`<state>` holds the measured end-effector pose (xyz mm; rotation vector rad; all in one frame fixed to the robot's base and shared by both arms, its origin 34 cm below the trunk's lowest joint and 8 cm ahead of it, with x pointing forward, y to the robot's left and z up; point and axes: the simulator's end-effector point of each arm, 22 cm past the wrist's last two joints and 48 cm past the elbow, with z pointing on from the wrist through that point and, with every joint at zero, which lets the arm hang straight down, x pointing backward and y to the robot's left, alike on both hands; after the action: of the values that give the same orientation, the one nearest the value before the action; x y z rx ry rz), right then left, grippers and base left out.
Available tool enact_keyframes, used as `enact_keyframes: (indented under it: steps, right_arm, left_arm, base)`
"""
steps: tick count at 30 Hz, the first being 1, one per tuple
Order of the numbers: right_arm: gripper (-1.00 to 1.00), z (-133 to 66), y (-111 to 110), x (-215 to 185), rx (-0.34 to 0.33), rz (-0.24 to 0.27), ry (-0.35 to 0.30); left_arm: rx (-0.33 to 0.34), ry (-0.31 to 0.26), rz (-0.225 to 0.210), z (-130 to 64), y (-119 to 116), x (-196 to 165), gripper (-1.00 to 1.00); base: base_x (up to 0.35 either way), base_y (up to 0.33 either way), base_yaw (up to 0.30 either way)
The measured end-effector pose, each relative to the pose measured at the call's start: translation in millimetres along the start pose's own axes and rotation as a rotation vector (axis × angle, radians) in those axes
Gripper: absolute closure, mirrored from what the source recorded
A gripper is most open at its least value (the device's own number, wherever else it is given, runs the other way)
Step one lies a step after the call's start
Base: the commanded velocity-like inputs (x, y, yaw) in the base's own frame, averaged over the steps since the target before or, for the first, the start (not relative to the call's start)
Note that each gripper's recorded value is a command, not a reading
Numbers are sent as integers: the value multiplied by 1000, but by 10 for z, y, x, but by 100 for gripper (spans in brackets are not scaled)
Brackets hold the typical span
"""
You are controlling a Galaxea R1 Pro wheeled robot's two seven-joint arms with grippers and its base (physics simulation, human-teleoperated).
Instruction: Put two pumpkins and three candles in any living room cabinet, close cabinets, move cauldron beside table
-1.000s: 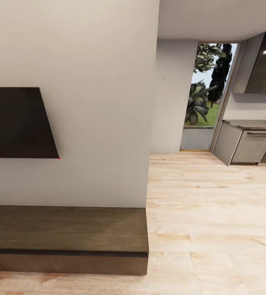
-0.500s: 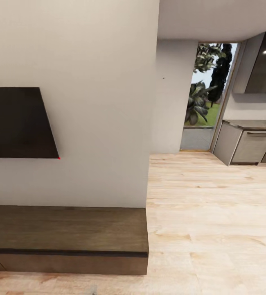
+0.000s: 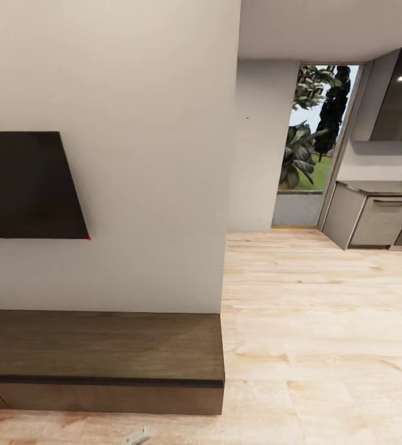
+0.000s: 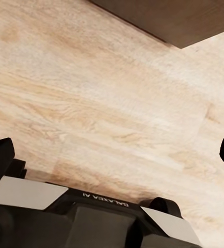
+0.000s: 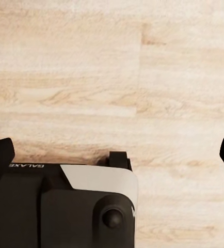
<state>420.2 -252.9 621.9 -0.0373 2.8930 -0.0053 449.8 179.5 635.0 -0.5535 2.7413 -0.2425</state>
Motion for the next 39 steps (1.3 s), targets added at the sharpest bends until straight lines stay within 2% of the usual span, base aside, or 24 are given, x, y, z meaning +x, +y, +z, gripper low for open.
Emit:
enact_keyframes:
  steps: [18,21,24,27,28,30,33,37,39]
  right_arm:
    - [-100,141,5,11,-1,0,2]
    - [-100,174,45,5,-19,2,0]
    - [-100,201,171,3,-79,3,0]
    - [-100,231,224,2,-104,4,1]
    - [-100,240,243,1,-113,4,1]
    - [-100,261,257,0,-120,5,1]
    - [-100,295,266,-4,-126,5,1]
    - [-100,339,262,-50,-127,6,-5]
    - [-100,357,261,-115,-127,7,-13]
  left_arm:
    - [3,-1,0,138,-3,7,-100]
    - [5,-5,-3,170,-9,-14,-100]
    - [8,-14,-13,201,-11,-60,-100]
    - [14,-32,-43,230,-26,-147,-100]
    - [20,-43,-76,236,-37,-205,-100]
    - [26,-48,-115,255,-44,-243,-100]
    - [37,-37,-186,287,-58,-247,-100]
    - [50,-7,-236,333,-83,-195,-100]
    - [53,2,-246,357,-89,-178,-100]
  base:
    - [0,0,0]
    - [0,0,0]
    - [0,0,0]
    - [0,0,0]
    - [0,0,0]
    - [0,0,0]
    - [0,0,0]
    - [0,0,0]
    - [0,0,0]
